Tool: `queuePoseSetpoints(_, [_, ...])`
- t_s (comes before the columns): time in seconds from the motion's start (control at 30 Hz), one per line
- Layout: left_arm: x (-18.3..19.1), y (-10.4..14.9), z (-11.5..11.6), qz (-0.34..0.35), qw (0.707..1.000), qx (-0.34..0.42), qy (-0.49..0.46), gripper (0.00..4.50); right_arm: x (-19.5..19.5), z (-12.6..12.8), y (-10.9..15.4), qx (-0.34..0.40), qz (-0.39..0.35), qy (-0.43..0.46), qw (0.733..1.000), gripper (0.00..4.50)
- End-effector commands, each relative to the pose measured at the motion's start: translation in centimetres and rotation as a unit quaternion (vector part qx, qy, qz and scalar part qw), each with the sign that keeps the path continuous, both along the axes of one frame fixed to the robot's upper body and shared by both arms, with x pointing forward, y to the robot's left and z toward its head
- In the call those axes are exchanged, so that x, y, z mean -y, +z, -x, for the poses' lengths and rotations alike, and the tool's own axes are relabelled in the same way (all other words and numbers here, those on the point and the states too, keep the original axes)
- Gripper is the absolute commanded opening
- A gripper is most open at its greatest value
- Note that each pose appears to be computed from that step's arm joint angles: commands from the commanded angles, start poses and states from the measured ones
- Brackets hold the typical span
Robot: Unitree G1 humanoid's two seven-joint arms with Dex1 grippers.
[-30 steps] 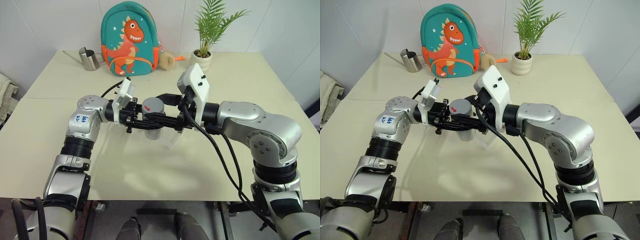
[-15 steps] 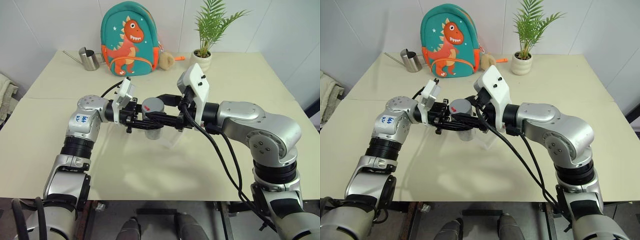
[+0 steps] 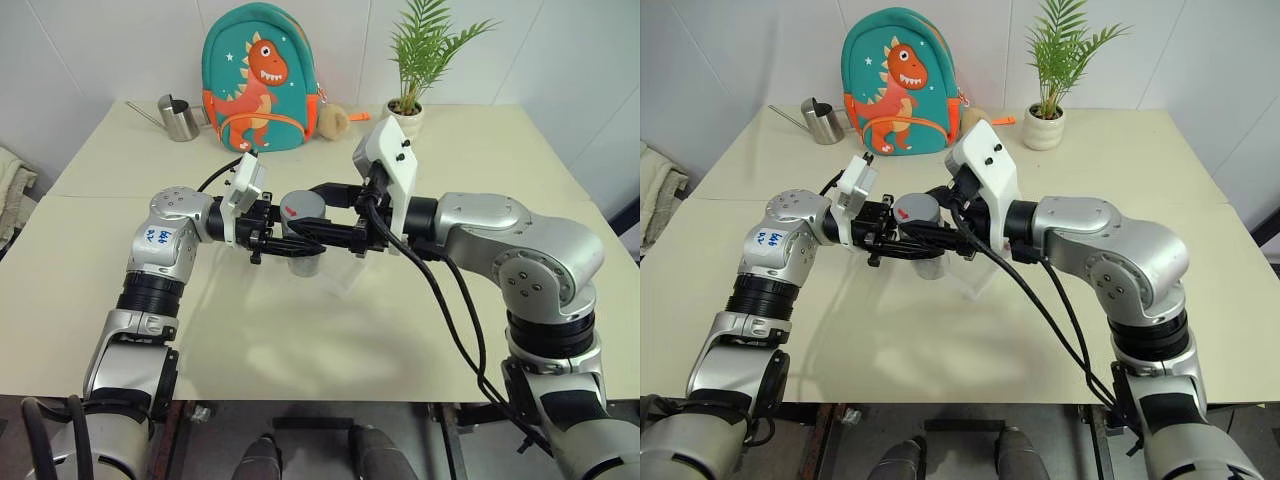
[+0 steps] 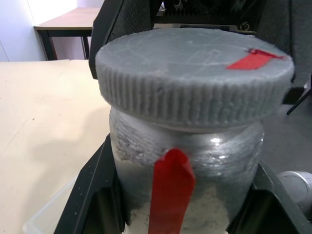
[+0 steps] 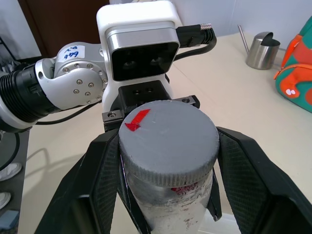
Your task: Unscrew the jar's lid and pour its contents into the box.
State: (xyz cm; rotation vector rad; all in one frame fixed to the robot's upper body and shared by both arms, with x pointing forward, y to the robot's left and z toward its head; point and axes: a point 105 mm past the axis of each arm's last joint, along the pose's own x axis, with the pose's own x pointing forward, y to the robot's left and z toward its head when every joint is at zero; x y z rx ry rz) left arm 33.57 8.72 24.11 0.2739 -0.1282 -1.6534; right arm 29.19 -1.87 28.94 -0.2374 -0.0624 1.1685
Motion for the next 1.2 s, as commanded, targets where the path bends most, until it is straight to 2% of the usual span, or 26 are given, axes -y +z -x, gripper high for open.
queuePoseSetpoints(0.03, [0.3,-0.8,0.5,-0.019,1.000,-0.004,-0.014,1.93,0.9,0.2,3.4,0.069,-0.031,-0.015,0.997,2.75])
queuePoseSetpoints(0.8, [0.2,-1.4,1.2,-0.029,0.999,-0.018,-0.016,1.93,3.0,-0.8,5.5,0.121,-0.021,-0.054,0.991,2.75])
queuePoseSetpoints(0.9, [-0.2,-0.8,0.9,-0.023,1.000,-0.009,0.000,1.93,5.1,-2.0,5.4,0.122,-0.015,-0.101,0.987,2.75])
queuePoseSetpoints(1.0, [-1.6,0.3,0.2,-0.013,0.999,0.004,0.037,1.93,8.9,-3.8,4.9,0.112,-0.010,-0.186,0.976,2.75])
queuePoseSetpoints(1.1, [-4.1,1.9,-1.0,-0.003,0.994,0.027,0.102,1.93,15.1,-5.5,1.7,0.074,0.022,-0.310,0.948,2.75])
queuePoseSetpoints(1.2, [-5.5,2.6,-1.9,0.007,0.989,0.042,0.139,1.93,18.0,-5.8,-1.2,0.037,0.038,-0.370,0.928,2.75])
